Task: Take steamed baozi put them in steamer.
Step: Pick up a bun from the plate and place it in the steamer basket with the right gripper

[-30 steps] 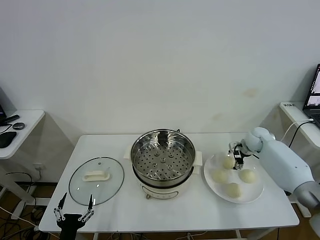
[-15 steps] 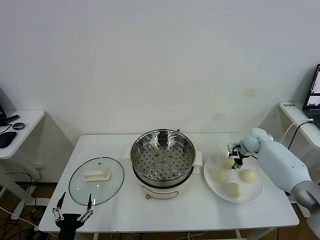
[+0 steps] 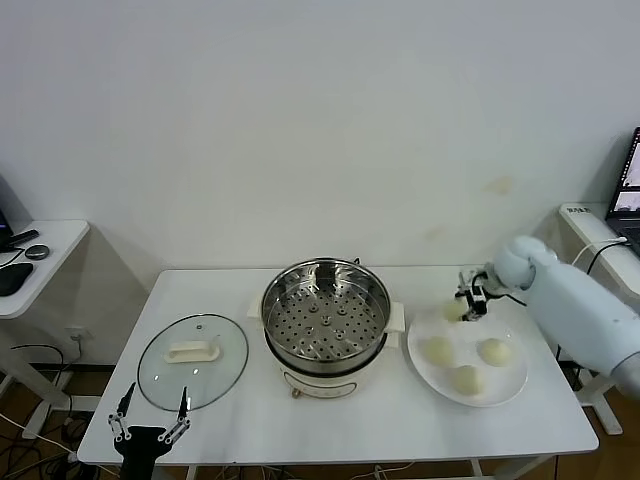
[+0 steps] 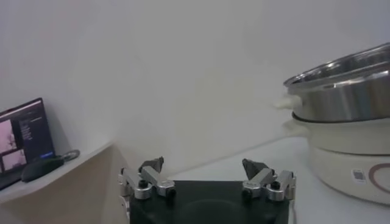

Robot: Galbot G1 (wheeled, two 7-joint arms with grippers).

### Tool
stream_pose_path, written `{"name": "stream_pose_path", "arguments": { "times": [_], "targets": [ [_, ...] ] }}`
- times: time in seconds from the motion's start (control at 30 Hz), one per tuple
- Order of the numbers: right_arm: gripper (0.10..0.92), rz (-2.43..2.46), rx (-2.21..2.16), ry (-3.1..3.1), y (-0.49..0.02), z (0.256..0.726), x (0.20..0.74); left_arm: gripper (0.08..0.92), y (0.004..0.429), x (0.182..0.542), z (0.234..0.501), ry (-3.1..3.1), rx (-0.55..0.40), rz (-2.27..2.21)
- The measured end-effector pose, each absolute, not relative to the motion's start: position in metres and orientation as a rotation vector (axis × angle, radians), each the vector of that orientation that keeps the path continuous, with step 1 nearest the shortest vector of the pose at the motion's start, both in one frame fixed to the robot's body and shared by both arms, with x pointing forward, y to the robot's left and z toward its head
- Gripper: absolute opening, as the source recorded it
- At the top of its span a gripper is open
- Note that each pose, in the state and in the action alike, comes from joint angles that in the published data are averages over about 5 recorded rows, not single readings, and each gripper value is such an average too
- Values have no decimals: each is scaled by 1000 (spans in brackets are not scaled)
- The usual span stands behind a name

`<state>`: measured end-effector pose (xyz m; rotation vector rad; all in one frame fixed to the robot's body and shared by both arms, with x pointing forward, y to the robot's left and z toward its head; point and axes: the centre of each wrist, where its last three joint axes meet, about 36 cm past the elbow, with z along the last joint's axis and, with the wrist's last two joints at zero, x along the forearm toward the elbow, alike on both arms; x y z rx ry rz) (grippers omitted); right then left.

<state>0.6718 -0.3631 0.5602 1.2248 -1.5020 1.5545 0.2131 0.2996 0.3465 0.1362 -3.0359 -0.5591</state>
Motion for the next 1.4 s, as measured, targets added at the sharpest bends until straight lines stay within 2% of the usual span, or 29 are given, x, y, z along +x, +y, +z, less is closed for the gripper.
{"name": "stream_pose_path", "arguments": {
  "times": [0.27,0.5,0.9,1.4],
  "targets": [
    [531,1717,1442,-1540,-304,663,680,823,305,213,354,-3051,134,-567],
    [539,1893,1691,-1394,-224,702,679,823,303,217,358,-3067,147,-557],
    [551,2192,1973,-919,-114,679,682,823,305,220,369,-3078,189,-551],
    [559,2442,2016,-486,-68,619,706,823,310,223,369,-3074,220,-553]
  ]
}}
